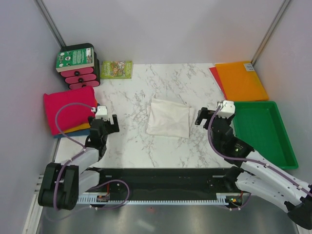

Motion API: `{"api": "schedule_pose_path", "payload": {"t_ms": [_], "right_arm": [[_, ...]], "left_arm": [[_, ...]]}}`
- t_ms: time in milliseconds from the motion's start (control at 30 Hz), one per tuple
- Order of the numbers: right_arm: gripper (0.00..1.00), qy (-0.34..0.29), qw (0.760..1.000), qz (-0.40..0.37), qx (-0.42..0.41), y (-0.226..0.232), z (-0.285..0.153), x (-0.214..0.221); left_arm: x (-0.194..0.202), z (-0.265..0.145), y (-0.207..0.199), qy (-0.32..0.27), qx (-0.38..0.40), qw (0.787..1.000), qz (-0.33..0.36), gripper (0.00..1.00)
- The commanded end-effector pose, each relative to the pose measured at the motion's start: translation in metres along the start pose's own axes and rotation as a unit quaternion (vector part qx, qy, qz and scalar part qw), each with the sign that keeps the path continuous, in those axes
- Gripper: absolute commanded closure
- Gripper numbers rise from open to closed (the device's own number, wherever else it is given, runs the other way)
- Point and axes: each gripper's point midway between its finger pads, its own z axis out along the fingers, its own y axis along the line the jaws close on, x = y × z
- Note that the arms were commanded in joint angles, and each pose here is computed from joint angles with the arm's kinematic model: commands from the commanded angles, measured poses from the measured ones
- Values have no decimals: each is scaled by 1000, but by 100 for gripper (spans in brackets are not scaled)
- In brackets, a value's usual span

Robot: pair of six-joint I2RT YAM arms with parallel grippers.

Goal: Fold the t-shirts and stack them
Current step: Fold the tshirt

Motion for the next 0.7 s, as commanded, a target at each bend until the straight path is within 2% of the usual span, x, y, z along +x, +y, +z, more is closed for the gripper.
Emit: {"api": "schedule_pose_path", "payload": {"t_ms": [0, 33, 167, 267, 467, 500, 567, 633, 667], "right_arm": [[2, -41, 999, 29, -19, 8, 2, -13], [2, -39, 999, 32, -21, 11, 3, -11], [2, -19, 998, 36, -38, 22, 9, 3], [2, -7, 998, 41, -47, 30, 13, 13], [2, 7, 998, 40, -45, 36, 17, 17], [2, 11, 999, 31, -40, 34, 19, 21], [2, 12, 999, 21, -29, 33, 21, 18], [2, 29, 999, -26, -21, 32, 26, 28], [2, 23, 999, -32, -9, 33, 29, 17]], "left_arm": [[-78, 15, -4, -170, 45, 984, 1, 0], [-79, 17, -21, -172, 93, 981, 16, 0], [-60, 20, -24, -177, 111, 978, 19, 0], [-52, 24, -45, -169, 175, 968, 56, 0], [-58, 36, -29, -154, 125, 980, 20, 0], [-57, 39, -18, -148, 94, 985, 10, 0], [-57, 39, -19, -152, 95, 984, 10, 0], [-56, 39, -19, -149, 94, 984, 10, 0], [-56, 39, -19, -149, 95, 984, 10, 0]]}}
